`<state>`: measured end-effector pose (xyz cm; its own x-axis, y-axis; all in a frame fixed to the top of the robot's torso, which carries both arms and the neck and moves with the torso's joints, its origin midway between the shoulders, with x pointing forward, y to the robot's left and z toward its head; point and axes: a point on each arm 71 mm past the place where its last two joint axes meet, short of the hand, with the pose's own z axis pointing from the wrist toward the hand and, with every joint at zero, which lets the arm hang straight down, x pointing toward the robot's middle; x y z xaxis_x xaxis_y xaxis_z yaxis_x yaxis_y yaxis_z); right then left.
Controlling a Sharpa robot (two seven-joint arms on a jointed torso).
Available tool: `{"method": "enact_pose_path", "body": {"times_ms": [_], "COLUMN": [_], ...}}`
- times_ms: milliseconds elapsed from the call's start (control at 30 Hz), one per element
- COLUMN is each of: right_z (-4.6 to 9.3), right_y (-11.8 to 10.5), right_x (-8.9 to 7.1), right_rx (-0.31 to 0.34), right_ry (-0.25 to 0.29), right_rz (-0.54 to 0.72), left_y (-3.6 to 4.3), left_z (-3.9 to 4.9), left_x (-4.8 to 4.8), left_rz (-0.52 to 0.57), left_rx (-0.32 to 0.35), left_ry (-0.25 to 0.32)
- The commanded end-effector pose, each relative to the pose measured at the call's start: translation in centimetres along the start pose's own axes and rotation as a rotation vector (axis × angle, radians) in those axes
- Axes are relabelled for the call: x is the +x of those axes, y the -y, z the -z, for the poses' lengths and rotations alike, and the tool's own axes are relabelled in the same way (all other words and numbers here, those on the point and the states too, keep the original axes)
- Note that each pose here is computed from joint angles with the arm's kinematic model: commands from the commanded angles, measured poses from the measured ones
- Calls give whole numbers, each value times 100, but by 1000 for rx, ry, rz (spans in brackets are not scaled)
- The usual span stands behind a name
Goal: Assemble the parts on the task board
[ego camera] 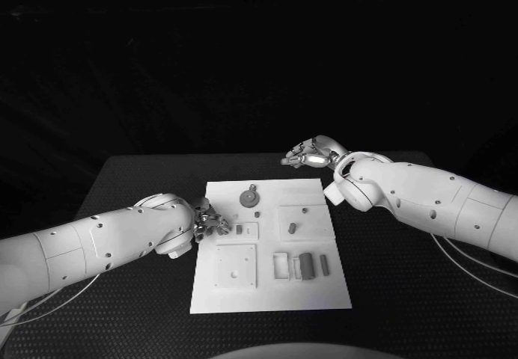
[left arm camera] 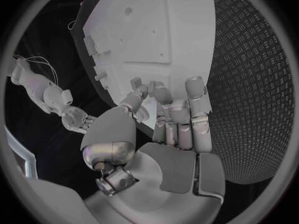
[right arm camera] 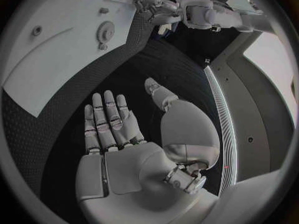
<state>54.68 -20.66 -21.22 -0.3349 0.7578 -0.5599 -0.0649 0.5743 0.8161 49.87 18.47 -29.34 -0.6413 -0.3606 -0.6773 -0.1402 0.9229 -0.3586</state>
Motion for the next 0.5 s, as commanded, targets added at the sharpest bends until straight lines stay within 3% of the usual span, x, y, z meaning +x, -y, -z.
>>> {"method": "enact_pose_path", "body": {"times_ms": [33, 500], "right_z": [-1, 3], "right_y": [-9, 5], "right_x": [16, 14], "right_rx": [-8, -5], "right_ry": [-12, -12], "right_rz": [0, 0], "left_y": [34, -3], "left_z": [2, -4], "left_x": [2, -12], "left_rz": [11, 12], "left_rx": [25, 9], "left_ry": [8, 3]}}
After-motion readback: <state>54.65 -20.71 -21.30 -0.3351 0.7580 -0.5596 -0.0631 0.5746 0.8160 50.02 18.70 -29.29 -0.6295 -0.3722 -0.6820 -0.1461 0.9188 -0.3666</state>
